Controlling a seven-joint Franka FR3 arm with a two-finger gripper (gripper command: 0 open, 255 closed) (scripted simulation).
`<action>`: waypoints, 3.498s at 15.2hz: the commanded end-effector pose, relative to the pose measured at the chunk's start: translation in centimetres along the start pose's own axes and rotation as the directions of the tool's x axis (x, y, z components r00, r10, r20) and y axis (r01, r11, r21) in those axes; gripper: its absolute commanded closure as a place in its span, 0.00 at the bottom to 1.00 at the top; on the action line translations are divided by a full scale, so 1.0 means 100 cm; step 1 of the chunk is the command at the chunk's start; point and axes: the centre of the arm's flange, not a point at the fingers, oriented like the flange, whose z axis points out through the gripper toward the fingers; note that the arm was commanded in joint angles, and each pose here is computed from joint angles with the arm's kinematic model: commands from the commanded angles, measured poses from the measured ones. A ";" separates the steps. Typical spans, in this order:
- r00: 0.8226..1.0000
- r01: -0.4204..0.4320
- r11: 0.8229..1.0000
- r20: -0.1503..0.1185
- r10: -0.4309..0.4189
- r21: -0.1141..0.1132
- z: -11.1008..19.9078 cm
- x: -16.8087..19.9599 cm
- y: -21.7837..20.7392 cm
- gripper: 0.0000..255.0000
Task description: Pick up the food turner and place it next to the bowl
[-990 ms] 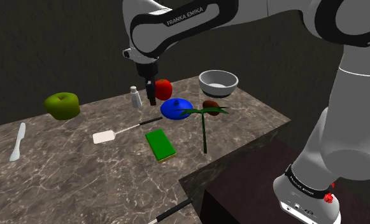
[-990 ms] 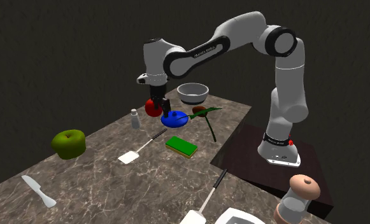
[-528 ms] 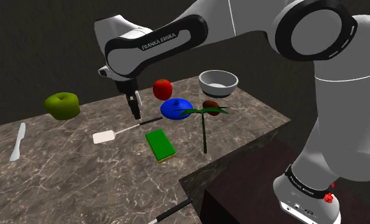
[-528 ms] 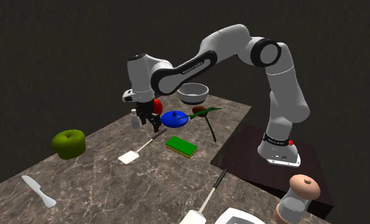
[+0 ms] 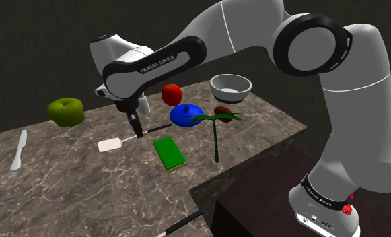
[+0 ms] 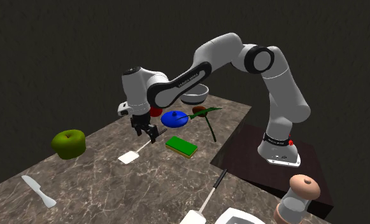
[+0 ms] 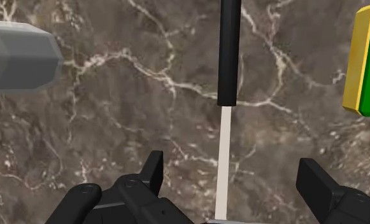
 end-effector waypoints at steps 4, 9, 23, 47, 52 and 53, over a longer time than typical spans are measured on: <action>1.000 0.001 1.000 0.000 -0.001 0.000 0.019 0.001 0.000 0.00; 1.000 0.001 1.000 0.000 -0.001 0.000 0.019 0.001 0.000 0.00; 1.000 0.001 1.000 0.000 -0.001 0.000 0.004 0.000 0.000 1.00; 1.000 0.001 1.000 0.000 -0.001 0.000 -0.123 -0.009 0.000 1.00; 1.000 0.001 1.000 0.000 -0.001 0.000 -0.133 -0.034 -0.009 1.00; 1.000 0.001 1.000 0.000 -0.001 0.000 -0.132 -0.047 -0.013 1.00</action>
